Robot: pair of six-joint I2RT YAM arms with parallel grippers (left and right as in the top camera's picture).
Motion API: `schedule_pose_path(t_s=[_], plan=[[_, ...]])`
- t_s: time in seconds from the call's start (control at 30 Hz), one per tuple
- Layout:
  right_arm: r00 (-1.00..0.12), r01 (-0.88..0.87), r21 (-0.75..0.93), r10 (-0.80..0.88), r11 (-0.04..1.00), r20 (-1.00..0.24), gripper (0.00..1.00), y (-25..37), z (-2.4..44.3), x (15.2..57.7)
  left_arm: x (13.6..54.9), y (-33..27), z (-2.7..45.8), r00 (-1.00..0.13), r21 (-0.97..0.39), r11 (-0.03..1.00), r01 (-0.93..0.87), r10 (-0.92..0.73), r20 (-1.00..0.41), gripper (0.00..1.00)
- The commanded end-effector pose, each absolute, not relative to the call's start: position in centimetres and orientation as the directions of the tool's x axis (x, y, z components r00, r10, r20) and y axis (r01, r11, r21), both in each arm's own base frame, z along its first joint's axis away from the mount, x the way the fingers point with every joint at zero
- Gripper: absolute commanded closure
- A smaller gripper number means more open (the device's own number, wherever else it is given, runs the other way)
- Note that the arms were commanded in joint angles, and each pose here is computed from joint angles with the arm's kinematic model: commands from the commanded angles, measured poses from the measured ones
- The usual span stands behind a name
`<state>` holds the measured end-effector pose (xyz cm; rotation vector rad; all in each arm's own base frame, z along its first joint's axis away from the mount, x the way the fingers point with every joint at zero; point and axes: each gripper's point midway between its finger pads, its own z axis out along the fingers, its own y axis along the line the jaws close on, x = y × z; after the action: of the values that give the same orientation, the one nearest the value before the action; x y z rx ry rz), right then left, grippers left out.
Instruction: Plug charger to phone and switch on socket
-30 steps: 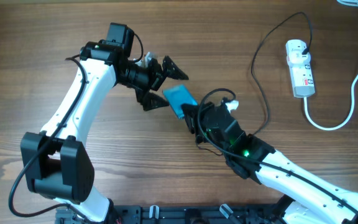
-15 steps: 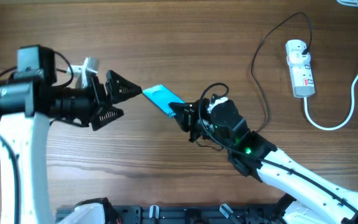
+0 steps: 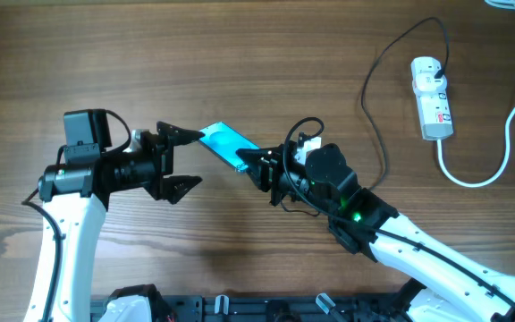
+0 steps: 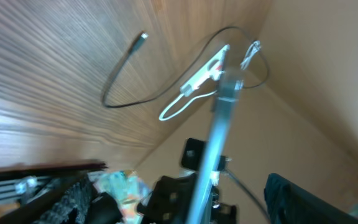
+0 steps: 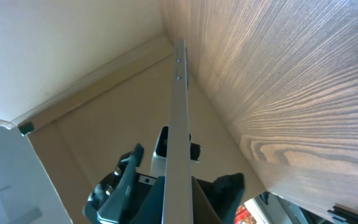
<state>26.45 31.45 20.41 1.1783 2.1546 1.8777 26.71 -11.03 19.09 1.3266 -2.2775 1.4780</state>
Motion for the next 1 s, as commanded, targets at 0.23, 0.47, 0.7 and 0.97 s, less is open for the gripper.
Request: schedule_pose_path(t_s=[0.23,0.47,0.7,0.97], plan=[[-0.7,0.5,0.863,0.55,-0.078,0.456,0.96,31.6,22.0,26.8,27.8,-16.0,20.6,-0.622,-0.688,0.127,-0.715,-0.566,0.541,0.25],[-0.704,0.531,0.843,0.507,-0.09,0.497,0.96,32.1,22.3,26.1,28.2,-15.6,20.3,-0.612,-0.689,0.13,-0.713,-0.594,0.521,0.54],[-0.725,0.513,0.851,0.477,-0.107,0.497,0.96,32.4,23.3,26.0,28.4,-15.8,20.2,-0.619,-0.698,0.142,-0.702,-0.606,0.499,0.71],[-0.701,0.531,0.838,0.49,-0.127,0.518,0.93,32.2,23.2,26.3,29.2,-15.8,20.7,-0.51,-0.635,0.027,-0.772,-0.623,0.594,0.95]])
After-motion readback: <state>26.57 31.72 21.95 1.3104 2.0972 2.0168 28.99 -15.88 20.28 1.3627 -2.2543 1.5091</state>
